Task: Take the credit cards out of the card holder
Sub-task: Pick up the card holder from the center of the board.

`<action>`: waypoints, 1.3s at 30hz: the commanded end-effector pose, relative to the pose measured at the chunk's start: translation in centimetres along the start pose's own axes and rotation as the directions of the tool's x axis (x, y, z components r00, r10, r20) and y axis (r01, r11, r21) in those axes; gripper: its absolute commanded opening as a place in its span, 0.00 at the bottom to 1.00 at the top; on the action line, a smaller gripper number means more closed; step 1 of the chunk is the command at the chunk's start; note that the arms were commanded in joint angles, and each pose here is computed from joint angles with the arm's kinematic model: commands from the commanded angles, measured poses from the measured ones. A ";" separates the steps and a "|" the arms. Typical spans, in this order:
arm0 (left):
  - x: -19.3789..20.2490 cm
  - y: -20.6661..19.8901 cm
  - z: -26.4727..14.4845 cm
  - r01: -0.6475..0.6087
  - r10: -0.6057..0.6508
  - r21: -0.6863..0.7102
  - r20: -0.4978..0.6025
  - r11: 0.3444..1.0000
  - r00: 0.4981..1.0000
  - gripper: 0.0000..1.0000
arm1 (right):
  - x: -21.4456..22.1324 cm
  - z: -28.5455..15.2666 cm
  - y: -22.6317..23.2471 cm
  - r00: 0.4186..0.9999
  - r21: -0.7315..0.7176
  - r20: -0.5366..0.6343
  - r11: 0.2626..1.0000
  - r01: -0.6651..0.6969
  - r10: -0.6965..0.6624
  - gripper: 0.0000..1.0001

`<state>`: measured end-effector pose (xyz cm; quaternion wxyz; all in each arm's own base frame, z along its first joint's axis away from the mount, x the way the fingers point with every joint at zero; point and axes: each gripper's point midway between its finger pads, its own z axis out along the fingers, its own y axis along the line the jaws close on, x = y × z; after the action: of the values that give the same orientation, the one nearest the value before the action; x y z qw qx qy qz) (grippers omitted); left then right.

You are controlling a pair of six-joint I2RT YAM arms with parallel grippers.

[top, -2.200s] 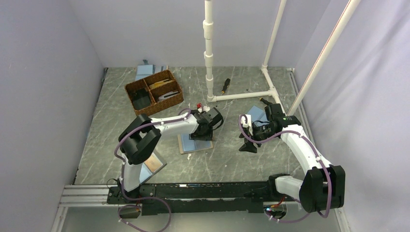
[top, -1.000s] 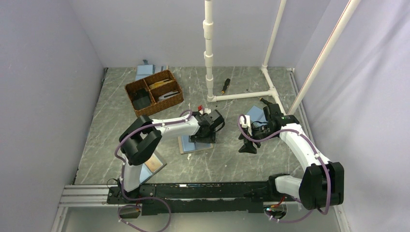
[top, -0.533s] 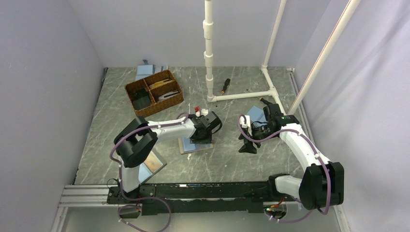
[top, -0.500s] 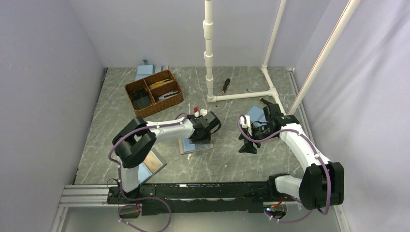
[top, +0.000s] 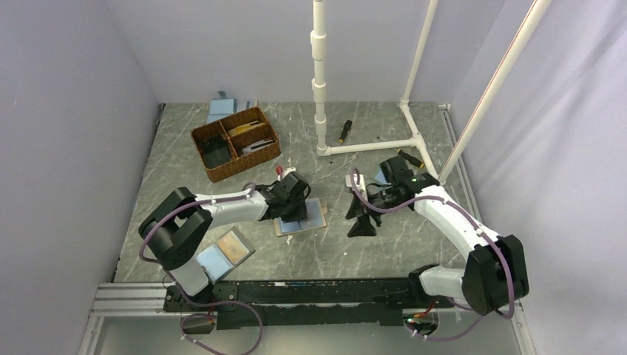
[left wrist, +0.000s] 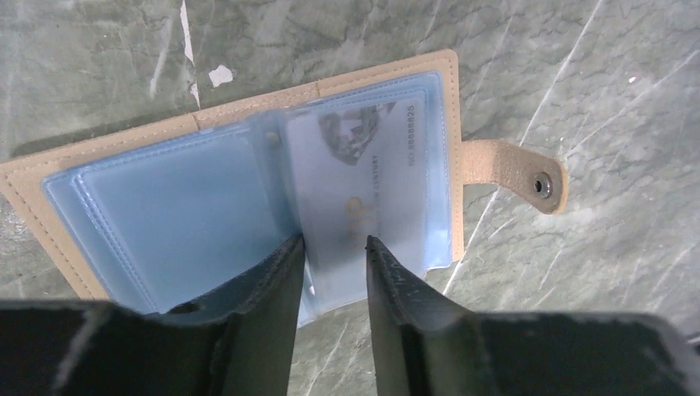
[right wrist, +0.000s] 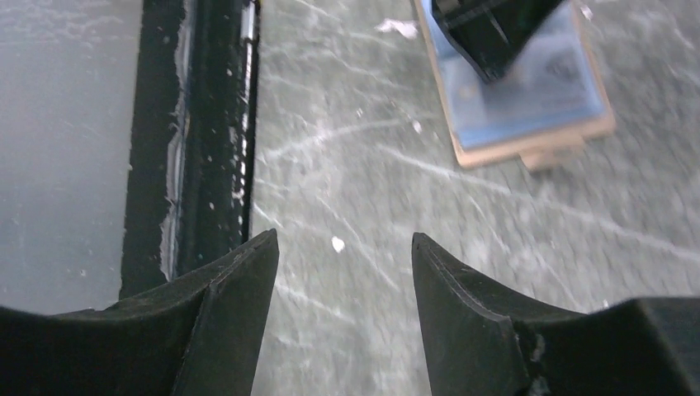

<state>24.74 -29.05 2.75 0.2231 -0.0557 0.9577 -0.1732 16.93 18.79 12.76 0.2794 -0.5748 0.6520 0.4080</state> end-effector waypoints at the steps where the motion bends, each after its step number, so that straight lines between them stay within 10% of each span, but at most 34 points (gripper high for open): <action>1: 1.6 -0.6 -0.3 0.038 -0.032 0.097 -0.062 0.995 0.998 0.37 | -4.5 2.8 -1.0 0.997 0.028 0.071 0.999 -0.043 0.041 0.61; 9: 1.7 0.7 -1.0 0.053 -0.051 0.122 -0.016 0.991 0.999 0.25 | -5.1 7.3 -4.6 0.909 -0.011 0.052 0.910 -0.415 0.414 0.31; 22: 2.7 1.3 0.3 0.083 -0.080 0.145 -0.025 0.986 0.996 0.05 | -1.4 9.9 -8.6 0.708 0.157 0.073 0.693 -0.703 0.702 0.37; 39: 3.5 1.0 0.6 0.094 -0.087 0.189 -0.046 0.977 0.995 0.05 | 3.0 11.3 -10.2 0.613 0.271 0.022 0.586 -0.764 0.789 0.47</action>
<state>23.48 -29.65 2.34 0.2326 -0.0845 0.9243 -0.2905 24.22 26.54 2.99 0.1088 -0.2204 0.8907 0.3823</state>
